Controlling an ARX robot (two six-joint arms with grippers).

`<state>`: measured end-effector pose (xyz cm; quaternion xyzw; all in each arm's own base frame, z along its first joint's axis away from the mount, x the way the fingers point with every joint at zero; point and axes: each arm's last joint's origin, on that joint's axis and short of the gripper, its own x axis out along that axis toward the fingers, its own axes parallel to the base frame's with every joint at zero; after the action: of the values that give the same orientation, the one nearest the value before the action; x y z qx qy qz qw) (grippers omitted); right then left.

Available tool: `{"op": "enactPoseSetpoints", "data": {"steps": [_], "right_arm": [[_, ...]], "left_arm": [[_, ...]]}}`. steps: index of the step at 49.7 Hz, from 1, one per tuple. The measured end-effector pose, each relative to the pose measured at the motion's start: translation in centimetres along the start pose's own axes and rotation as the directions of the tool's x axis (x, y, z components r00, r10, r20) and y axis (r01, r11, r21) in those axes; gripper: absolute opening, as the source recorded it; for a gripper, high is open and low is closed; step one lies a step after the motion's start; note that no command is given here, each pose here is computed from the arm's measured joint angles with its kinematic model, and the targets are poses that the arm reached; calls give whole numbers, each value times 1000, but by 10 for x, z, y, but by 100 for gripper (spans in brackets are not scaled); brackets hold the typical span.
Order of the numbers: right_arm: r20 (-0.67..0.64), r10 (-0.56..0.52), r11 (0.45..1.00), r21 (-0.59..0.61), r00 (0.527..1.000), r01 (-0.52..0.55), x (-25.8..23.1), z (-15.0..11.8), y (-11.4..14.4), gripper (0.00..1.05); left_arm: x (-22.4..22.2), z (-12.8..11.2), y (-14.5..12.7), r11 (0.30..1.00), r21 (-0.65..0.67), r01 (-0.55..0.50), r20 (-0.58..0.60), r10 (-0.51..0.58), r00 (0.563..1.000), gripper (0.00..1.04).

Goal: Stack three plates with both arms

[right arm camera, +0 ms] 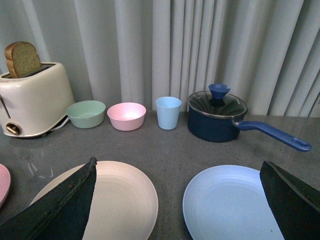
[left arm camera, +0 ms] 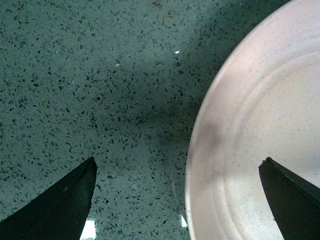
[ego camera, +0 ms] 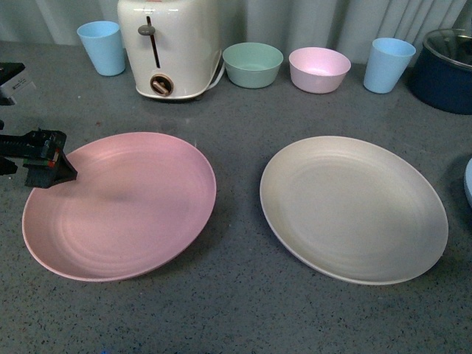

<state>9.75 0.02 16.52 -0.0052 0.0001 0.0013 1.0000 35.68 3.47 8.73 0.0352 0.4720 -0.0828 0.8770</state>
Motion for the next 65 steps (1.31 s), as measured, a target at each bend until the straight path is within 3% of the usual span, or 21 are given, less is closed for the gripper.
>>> {"op": "enactPoseSetpoints", "data": {"steps": [39,49,58,65], "right_arm": [[0,0,1000,0,1000,0,0,0,0,97],[0,0,1000,0,1000,0,0,0,0,97],[0,0,1000,0,1000,0,0,0,0,97],[0,0,1000,0,1000,0,0,0,0,97]], "left_arm": [[15,-1,6,1000,-1,8,-45,-8,999,97],[17,-3,5,1000,13,-2,-59,3,998,69],[19,-3,-1,999,35,-6,-69,9,998,32],[15,-1,-3,999,32,12,-62,-10,998,9]]}}
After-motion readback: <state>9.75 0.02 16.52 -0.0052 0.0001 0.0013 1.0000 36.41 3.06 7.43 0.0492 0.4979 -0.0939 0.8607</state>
